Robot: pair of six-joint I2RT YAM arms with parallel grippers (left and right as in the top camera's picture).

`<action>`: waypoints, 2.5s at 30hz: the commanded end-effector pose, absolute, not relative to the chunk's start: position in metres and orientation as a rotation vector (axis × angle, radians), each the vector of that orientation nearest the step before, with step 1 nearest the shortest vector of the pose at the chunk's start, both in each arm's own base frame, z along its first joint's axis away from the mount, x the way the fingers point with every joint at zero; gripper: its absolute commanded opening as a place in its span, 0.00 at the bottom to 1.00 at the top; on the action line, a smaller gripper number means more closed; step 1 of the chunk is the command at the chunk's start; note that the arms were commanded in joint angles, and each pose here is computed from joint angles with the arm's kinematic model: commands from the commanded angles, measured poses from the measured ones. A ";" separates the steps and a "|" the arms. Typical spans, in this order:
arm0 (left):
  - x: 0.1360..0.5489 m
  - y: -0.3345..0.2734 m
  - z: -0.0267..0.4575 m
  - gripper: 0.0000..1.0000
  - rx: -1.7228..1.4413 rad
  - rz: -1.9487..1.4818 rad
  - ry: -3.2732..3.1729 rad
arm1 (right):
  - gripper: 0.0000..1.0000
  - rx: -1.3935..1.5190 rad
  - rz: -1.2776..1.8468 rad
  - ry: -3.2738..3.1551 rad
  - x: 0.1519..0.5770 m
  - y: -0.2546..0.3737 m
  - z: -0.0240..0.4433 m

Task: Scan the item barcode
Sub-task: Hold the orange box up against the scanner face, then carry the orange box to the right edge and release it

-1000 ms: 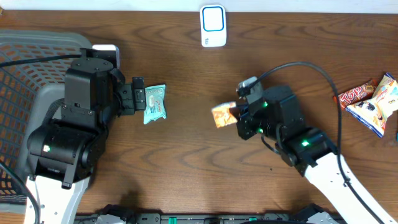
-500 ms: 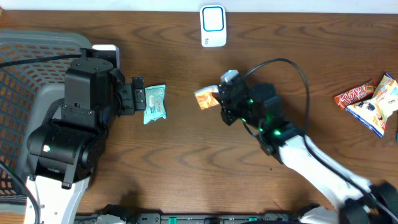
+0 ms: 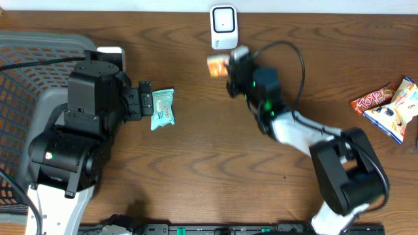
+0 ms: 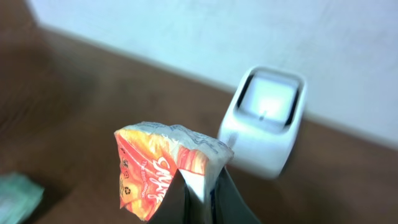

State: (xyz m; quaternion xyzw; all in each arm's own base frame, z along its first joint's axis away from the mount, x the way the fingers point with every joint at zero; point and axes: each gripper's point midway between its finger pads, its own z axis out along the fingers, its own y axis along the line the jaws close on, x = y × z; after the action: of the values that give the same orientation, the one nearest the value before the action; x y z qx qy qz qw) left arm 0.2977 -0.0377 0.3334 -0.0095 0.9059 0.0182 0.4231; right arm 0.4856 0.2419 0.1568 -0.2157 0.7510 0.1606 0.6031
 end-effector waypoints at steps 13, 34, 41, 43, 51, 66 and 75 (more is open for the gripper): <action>0.298 -0.035 0.333 0.98 -0.032 0.060 2.267 | 0.01 -0.403 0.301 1.574 0.632 0.240 0.175; 0.298 -0.035 0.333 0.98 -0.032 0.060 2.267 | 0.01 -0.255 0.417 1.546 0.658 0.236 0.216; 0.298 -0.035 0.333 0.98 -0.033 0.060 2.267 | 0.01 -0.138 0.179 1.961 0.612 0.156 0.244; 0.298 -0.035 0.333 0.98 -0.032 0.060 2.267 | 0.01 -0.059 -0.046 2.099 0.586 0.102 0.242; 0.298 -0.035 0.333 0.98 -0.032 0.060 2.268 | 0.01 0.234 -0.596 2.520 0.489 -0.075 0.189; 0.298 -0.035 0.333 0.98 -0.032 0.060 2.267 | 0.32 0.694 -0.758 2.561 0.431 -0.246 0.119; 0.298 -0.035 0.333 0.98 -0.032 0.060 2.267 | 0.99 0.405 -0.128 2.359 0.473 -0.137 0.233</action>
State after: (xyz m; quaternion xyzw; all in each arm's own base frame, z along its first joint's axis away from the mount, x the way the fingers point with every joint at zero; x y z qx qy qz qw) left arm 0.2981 -0.0378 0.3328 -0.0094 0.9063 0.0186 0.4221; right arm 0.4491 -0.2044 0.1715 0.2159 0.9192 -0.1921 0.2676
